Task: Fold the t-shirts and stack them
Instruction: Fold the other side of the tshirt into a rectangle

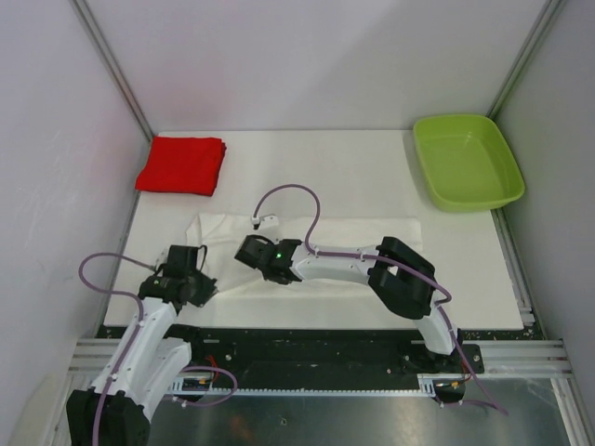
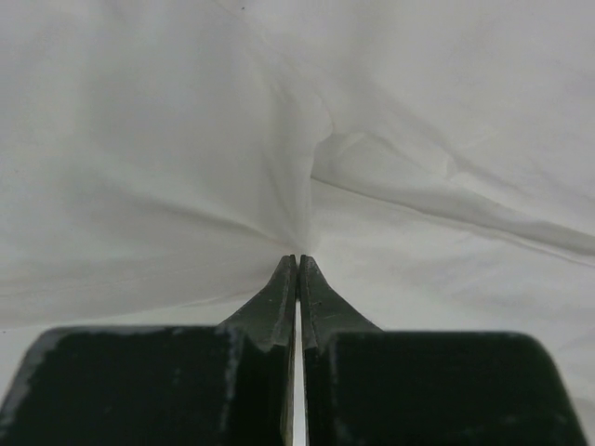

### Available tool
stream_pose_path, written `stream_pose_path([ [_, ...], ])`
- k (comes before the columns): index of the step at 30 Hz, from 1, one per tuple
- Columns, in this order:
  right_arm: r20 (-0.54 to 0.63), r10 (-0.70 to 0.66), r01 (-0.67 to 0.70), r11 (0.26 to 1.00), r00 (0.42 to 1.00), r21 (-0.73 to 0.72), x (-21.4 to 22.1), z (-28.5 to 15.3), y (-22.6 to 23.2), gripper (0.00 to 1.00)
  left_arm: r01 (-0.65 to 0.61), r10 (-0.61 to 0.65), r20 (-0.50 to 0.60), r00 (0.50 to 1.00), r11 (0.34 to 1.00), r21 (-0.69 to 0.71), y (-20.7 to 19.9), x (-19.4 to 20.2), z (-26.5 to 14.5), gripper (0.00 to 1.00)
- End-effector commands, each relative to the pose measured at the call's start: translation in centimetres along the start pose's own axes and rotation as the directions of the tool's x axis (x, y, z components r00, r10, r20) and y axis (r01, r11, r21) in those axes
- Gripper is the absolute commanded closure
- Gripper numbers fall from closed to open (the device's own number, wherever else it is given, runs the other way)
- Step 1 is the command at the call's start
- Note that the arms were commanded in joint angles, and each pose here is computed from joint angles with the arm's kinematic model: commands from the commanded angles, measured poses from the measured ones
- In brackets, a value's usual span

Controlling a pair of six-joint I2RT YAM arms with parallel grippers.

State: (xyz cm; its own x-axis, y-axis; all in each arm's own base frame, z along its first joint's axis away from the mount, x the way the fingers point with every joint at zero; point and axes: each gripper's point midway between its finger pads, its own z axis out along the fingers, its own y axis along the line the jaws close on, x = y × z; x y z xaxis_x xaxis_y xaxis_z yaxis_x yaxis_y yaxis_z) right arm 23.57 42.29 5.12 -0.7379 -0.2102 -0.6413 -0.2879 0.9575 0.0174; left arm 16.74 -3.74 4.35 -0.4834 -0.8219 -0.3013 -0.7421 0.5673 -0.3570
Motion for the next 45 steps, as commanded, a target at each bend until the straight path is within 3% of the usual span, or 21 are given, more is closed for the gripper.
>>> stream_pose_path([
  [1, 0.039, 0.034, -0.034, 0.999, 0.999, 0.000, -1.2, -1.3, -0.2, 0.95, 0.011, -0.011, -0.008, 1.000, 1.000, 0.002, -0.2, 0.1, -0.2, 0.99],
  [4, 0.040, 0.036, -0.036, 0.999, 0.999, -0.009, -1.5, -1.6, -0.4, 0.87, -0.002, 0.002, 0.001, 1.000, 1.000, 0.011, -0.5, -0.2, -0.4, 1.00],
  [9, 0.047, 0.035, -0.034, 0.999, 0.998, -0.024, -2.0, -2.1, -0.5, 0.85, 0.000, 0.000, -0.011, 1.000, 1.000, 0.014, -0.5, 0.0, -0.6, 0.99],
  [12, 0.049, 0.038, -0.037, 0.999, 0.998, -0.024, -2.2, -2.4, -0.9, 0.81, -0.012, 0.012, -0.022, 1.000, 0.999, 0.031, -0.8, 0.2, -0.9, 0.75],
  [15, 0.058, 0.045, -0.043, 0.999, 0.997, -0.032, -2.7, -3.0, -1.3, 0.68, -0.034, 0.035, -0.012, 0.999, 0.997, 0.073, -1.8, -0.3, -1.9, 0.52],
  [19, 0.099, 0.053, -0.048, 0.997, 0.994, -0.052, -4.6, -4.8, -2.4, 0.56, -0.066, 0.056, 0.070, 0.996, 0.988, 0.140, -4.1, -2.6, -4.7, 0.43],
  [25, 0.119, 0.094, -0.090, 0.995, 0.988, -0.043, -7.0, -5.2, -7.0, 0.54, -0.043, 0.026, 0.143, 0.989, 0.992, 0.117, -8.0, -6.3, -5.6, 0.54],
  [33, 0.099, 0.132, -0.134, 0.991, 0.986, 0.009, -7.2, -3.6, -13.6, 0.54, -0.001, -0.012, 0.144, 0.990, 0.996, 0.088, -12.8, -7.8, 0.3, 0.75],
  [45, 0.041, 0.224, -0.228, 0.965, 0.974, 0.131, -4.5, -1.3, -23.7, 0.55, 0.048, -0.029, 0.145, 0.989, 0.991, -0.125, -8.4, -6.5, 6.5, 0.84],
])
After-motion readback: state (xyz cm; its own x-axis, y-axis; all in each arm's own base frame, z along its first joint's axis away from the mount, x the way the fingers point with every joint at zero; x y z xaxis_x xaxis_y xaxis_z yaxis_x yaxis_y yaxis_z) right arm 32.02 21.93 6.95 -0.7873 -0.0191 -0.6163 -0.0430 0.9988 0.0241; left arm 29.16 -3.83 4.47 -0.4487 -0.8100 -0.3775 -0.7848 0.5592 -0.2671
